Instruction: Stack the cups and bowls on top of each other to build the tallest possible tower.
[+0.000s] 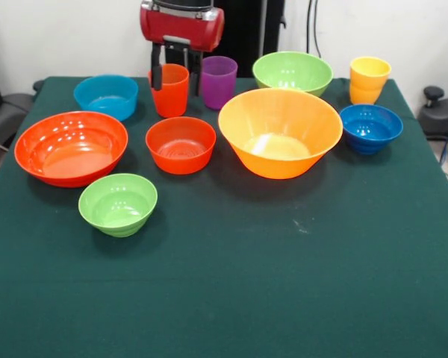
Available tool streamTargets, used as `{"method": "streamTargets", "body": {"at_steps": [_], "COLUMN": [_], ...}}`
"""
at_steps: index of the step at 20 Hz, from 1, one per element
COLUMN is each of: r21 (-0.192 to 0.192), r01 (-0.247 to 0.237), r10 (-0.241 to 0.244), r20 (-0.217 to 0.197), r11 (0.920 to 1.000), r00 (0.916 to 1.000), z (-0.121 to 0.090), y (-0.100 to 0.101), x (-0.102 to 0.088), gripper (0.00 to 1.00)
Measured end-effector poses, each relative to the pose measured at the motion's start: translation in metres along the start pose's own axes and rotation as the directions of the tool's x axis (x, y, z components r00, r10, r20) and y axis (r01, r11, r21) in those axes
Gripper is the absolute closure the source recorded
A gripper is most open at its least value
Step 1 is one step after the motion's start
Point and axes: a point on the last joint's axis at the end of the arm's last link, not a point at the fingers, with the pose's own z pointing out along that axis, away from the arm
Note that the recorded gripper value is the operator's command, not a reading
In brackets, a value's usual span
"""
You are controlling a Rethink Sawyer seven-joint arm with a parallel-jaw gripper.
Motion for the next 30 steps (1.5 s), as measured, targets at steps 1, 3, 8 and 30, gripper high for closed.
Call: {"method": "streamTargets", "body": {"at_steps": [1, 3, 8, 30], "r21": [-0.001, -0.002, 0.004, 0.048], "r01": [0.003, 0.01, 0.027, 0.053], "r10": [-0.003, -0.01, -0.027, -0.052], "r20": [0.0, -0.001, 0.003, -0.021], "r11": [1.0, 0.9999, 0.9996, 0.9975], "r00": [1.0, 1.0, 0.9996, 0.9984], "z": [0.0, 0.0, -0.004, -0.011], "y": [0.002, 0.006, 0.014, 0.018], "x": [0.0, 0.001, 0.004, 0.029], "gripper": [0.0, 0.0, 0.0, 0.0]}}
